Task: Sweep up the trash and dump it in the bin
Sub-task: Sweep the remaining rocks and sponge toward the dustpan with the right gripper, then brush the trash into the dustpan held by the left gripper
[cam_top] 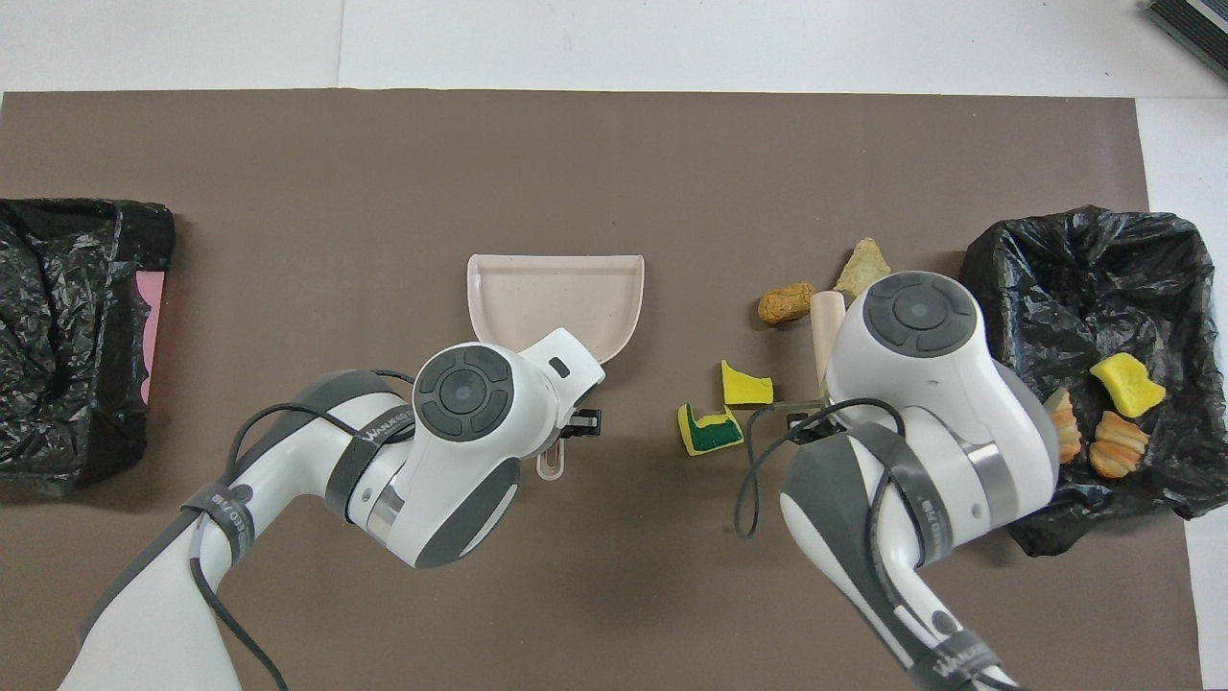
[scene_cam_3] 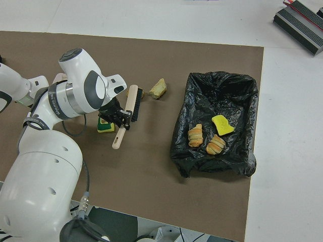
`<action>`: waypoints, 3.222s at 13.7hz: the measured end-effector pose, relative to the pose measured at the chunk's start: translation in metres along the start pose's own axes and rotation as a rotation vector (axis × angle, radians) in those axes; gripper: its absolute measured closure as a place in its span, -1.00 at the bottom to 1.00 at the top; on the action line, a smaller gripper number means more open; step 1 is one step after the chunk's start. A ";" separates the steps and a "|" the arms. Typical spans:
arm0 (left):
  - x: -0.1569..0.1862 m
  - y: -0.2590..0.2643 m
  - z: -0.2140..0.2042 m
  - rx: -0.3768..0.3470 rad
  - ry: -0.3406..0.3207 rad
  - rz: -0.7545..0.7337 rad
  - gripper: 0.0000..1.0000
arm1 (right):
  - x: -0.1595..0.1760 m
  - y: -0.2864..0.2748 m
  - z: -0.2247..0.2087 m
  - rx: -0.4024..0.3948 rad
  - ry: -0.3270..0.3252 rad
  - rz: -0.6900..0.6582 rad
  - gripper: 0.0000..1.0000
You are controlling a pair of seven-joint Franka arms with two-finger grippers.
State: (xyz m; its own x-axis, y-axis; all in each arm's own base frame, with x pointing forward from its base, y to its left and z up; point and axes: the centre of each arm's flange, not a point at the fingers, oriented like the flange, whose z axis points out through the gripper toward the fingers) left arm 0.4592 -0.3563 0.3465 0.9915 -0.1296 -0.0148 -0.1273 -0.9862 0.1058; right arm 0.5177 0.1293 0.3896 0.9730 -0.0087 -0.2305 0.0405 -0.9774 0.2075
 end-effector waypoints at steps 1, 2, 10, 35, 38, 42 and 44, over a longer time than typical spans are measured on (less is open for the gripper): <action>0.000 0.000 -0.001 0.000 0.001 -0.007 0.11 | 0.014 0.025 0.002 -0.030 0.011 -0.023 0.50; 0.002 -0.001 -0.003 -0.002 0.006 -0.021 0.34 | 0.028 0.048 0.004 -0.062 0.028 -0.042 0.50; 0.013 -0.020 -0.022 0.136 -0.001 0.241 0.37 | 0.084 0.068 0.051 -0.158 0.091 -0.153 0.50; -0.019 -0.093 -0.009 0.168 -0.286 1.233 0.37 | -0.024 -0.193 0.020 0.239 -0.001 -0.146 0.50; -0.021 -0.094 -0.008 0.176 -0.283 1.180 0.37 | -0.039 -0.218 0.014 0.345 -0.029 -0.261 0.50; -0.022 -0.094 -0.008 0.180 -0.282 1.160 0.37 | -0.051 -0.235 -0.003 0.447 -0.077 -0.342 0.50; -0.022 -0.095 -0.008 0.180 -0.282 1.158 0.37 | -0.054 -0.224 -0.022 0.444 -0.113 -0.353 0.50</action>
State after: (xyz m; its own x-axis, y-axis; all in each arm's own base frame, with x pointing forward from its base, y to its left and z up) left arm 0.4497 -0.2594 0.3447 0.2486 -0.9429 -0.2216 -0.9617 -0.2676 0.0597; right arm 0.4613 0.3530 0.3765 0.8866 0.3356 -0.3182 0.2356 -0.9198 -0.3138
